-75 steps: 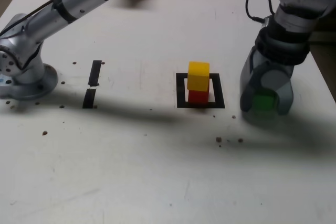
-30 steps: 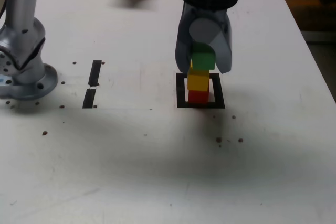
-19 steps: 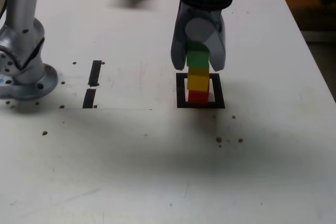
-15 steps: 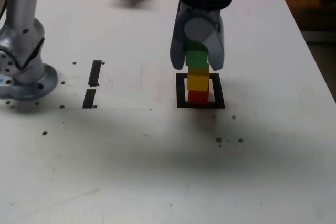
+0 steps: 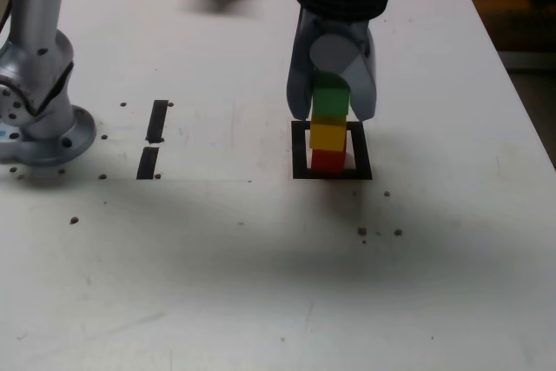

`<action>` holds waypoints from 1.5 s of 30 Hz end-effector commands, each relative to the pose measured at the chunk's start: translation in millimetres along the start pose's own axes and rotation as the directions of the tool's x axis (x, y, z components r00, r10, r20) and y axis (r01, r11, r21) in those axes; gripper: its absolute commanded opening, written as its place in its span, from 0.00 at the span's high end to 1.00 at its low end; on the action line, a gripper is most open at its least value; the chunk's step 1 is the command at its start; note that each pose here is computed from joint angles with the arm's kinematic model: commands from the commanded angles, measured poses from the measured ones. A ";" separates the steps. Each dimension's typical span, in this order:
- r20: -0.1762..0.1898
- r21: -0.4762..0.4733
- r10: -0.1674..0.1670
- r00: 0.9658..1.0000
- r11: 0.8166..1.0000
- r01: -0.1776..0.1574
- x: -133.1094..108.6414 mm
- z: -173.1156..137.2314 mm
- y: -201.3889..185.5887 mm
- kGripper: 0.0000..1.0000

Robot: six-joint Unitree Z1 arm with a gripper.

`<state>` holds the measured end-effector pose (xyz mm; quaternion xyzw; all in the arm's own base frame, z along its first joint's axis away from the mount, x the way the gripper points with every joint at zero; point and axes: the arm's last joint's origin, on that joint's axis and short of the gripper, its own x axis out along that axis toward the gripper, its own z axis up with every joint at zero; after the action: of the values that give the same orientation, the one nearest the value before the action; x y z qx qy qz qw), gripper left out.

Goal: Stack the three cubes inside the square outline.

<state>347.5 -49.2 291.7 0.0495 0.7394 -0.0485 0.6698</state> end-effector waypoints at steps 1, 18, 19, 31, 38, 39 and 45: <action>-0.001 0.000 -0.004 1.000 1.000 0.004 1.7 0.7 0.5 0.41; 0.043 0.042 -0.010 0.999 0.999 0.008 -11.6 -7.9 0.1 0.11; 0.054 0.041 -0.002 0.999 0.999 0.000 -16.1 -11.2 0.5 0.10; 0.031 -0.045 0.066 0.997 0.997 -0.064 -43.3 -96.9 4.8 0.04; -0.090 -0.106 0.016 0.996 0.994 -0.026 -12.0 -129.4 6.7 0.01; -0.103 -0.111 0.007 0.995 0.994 -0.018 -6.0 -132.9 6.8 0.01; -0.097 -0.107 -0.038 0.995 0.994 0.028 25.9 -139.7 9.4 0.01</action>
<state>210.5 -21.4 285.2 0.0059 0.7774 -0.0128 0.6288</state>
